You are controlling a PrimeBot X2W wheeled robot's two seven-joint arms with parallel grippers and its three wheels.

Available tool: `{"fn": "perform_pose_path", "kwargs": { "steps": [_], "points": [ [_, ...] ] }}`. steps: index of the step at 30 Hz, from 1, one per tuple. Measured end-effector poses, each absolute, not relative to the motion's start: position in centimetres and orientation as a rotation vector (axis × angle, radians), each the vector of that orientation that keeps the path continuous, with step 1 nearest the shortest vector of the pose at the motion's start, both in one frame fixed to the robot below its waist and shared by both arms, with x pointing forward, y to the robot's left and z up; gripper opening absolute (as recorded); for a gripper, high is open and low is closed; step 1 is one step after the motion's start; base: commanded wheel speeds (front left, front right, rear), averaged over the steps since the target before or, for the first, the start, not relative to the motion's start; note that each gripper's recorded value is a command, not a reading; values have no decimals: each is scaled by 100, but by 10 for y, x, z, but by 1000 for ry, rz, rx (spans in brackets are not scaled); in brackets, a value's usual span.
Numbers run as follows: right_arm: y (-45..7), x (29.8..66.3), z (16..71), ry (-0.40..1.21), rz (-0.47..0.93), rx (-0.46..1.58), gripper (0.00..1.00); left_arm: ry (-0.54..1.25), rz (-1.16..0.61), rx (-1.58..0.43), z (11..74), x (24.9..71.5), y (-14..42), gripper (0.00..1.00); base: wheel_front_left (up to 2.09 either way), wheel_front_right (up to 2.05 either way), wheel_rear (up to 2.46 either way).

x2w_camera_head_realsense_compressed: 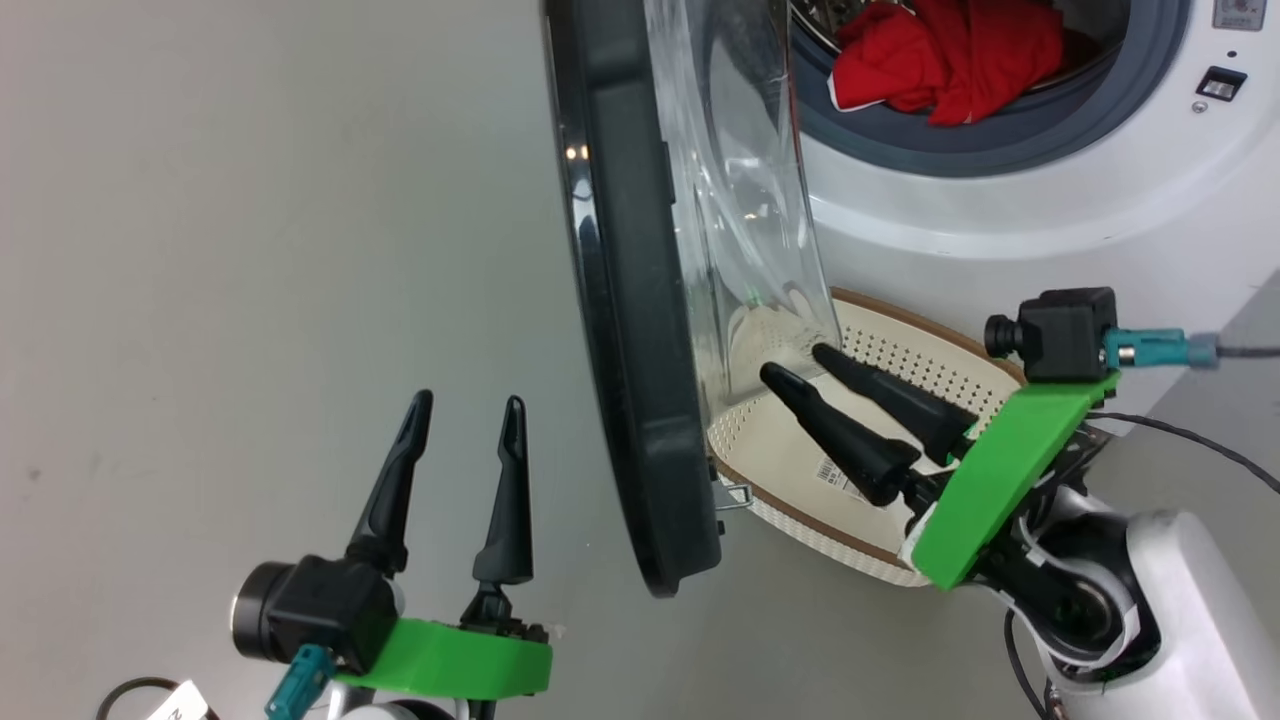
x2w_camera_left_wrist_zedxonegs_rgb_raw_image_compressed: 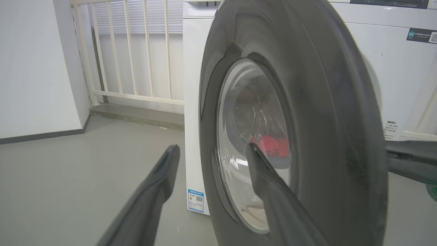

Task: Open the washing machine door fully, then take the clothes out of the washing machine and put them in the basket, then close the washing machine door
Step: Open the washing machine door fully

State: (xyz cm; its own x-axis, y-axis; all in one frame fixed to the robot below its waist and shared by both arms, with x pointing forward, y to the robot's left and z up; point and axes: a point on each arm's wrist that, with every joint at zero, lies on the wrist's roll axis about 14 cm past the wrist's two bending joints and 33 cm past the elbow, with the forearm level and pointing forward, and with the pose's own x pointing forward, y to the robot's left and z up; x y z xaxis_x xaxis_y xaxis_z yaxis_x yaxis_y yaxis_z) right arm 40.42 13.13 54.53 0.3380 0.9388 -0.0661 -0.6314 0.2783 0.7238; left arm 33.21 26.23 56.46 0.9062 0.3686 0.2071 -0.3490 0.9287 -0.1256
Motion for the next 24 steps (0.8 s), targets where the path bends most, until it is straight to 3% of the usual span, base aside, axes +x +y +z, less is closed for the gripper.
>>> {"fn": "perform_pose_path", "kwargs": {
  "steps": [10,24],
  "points": [
    [104,425,561,166,963,422,100,-239,378,-91,567,332,262,100,0,0,0],
    [64,444,549,-132,735,199,100,-226,379,-102,561,329,259,100,0,0,0]
  ]
}}
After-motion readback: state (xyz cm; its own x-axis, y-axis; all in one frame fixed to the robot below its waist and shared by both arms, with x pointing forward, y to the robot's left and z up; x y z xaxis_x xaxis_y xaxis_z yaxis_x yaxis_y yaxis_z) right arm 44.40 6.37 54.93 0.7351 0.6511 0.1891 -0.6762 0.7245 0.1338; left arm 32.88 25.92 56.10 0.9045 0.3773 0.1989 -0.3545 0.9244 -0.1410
